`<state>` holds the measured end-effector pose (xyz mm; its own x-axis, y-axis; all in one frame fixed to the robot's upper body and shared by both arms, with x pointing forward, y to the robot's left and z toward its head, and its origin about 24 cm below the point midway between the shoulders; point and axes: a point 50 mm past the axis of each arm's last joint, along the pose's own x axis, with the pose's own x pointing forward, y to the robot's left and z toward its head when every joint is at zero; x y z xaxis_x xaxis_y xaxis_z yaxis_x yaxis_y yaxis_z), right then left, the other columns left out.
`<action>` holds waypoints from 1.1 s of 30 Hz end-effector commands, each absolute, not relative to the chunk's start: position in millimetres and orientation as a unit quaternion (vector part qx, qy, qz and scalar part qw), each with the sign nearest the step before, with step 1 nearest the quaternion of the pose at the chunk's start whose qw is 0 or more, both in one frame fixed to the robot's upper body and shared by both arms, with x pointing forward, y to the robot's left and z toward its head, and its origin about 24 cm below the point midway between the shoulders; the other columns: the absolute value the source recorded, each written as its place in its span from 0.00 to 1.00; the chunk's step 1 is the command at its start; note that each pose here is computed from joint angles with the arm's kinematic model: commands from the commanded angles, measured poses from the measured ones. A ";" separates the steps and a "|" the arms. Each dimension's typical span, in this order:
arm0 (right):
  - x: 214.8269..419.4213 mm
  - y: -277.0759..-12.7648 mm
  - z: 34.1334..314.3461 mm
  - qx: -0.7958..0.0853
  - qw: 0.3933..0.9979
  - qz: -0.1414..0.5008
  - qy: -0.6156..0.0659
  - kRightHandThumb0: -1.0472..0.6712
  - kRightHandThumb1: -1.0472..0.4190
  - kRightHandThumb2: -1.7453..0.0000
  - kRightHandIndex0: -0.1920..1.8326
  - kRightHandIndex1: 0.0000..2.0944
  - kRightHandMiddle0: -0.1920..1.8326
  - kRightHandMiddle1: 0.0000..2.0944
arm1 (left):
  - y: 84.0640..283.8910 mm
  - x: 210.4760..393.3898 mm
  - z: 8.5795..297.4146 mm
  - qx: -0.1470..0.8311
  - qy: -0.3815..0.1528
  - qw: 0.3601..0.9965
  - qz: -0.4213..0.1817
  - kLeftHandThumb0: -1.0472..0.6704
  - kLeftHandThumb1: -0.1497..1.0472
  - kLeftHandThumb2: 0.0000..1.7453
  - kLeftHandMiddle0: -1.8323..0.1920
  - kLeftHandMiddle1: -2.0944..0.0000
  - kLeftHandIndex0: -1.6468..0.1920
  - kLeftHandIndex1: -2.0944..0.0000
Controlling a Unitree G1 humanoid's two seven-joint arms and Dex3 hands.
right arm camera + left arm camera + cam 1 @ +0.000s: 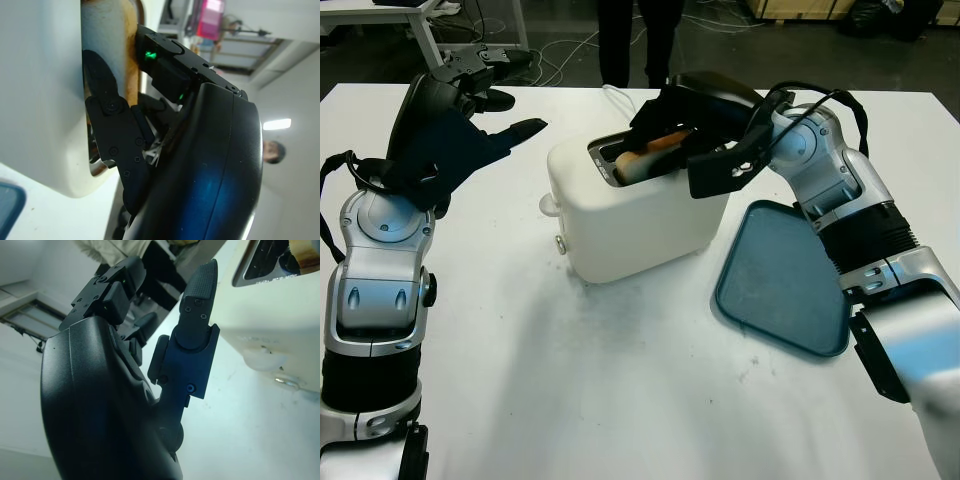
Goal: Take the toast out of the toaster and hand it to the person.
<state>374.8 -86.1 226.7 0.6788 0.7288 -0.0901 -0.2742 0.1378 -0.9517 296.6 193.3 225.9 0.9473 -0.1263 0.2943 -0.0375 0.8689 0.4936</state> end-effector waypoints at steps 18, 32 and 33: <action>371.7 -88.4 211.6 -0.676 0.609 0.330 -0.250 0.26 0.09 0.87 0.64 0.83 0.50 0.81 | 193.3 295.7 225.2 0.252 -0.161 0.954 -0.022 0.31 0.89 0.05 0.81 0.57 0.69 0.81; 378.5 -95.4 238.6 -0.635 0.652 0.252 -0.329 0.34 0.09 0.81 0.64 0.83 0.51 0.83 | 192.9 296.0 224.7 0.248 -0.160 0.955 -0.020 0.31 0.89 0.05 0.81 0.58 0.69 0.82; 379.5 -96.0 241.8 -0.634 0.654 0.246 -0.330 0.34 0.09 0.81 0.64 0.83 0.50 0.83 | 192.9 295.9 224.9 0.248 -0.160 0.955 -0.020 0.31 0.89 0.05 0.81 0.58 0.69 0.82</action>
<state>378.4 -97.4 227.5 0.6645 0.7443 0.0665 0.0503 0.0443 -0.9978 296.7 192.5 224.7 0.9477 -0.1250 0.2936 -0.0349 0.8739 0.4848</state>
